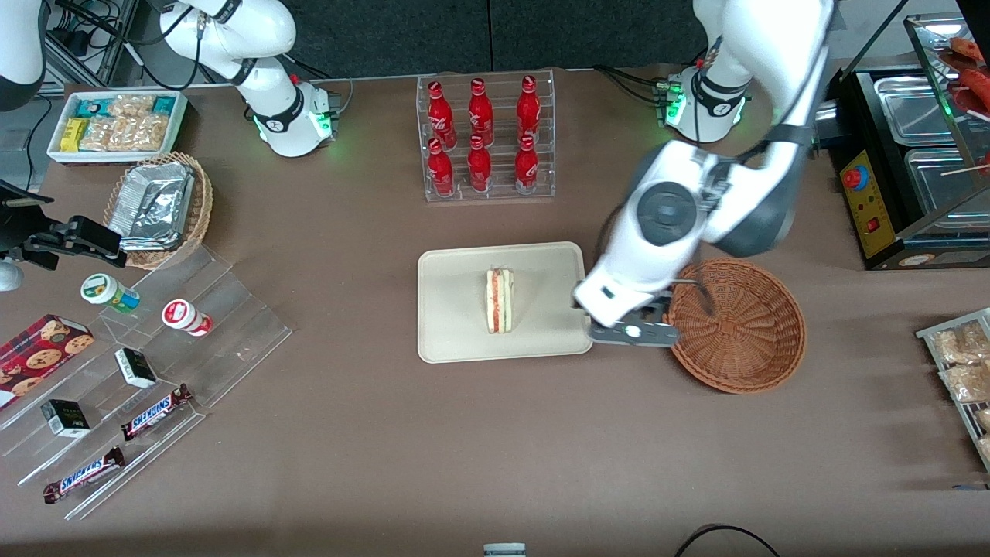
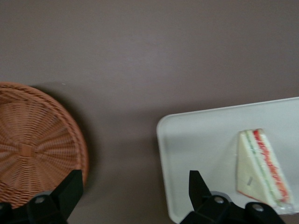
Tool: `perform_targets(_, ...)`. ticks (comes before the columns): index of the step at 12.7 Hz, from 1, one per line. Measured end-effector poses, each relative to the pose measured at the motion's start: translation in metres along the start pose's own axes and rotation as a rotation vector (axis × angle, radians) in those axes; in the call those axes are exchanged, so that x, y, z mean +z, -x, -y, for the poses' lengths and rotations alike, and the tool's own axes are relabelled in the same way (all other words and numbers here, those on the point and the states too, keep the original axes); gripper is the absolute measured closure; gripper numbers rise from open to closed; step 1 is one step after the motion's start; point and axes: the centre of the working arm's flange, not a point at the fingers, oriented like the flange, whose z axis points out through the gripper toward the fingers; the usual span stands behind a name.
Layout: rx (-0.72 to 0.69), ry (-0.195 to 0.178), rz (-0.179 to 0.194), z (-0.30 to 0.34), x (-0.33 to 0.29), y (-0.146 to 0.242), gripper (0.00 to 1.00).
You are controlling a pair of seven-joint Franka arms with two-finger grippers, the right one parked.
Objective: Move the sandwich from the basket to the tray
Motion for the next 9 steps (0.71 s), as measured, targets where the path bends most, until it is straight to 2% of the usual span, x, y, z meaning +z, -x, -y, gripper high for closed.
perform_targets(3,0.032,-0.007,0.017,0.068,-0.014,0.003,0.00)
perform_targets(9,0.045,-0.026,0.119,0.164,-0.086,0.045,0.00)
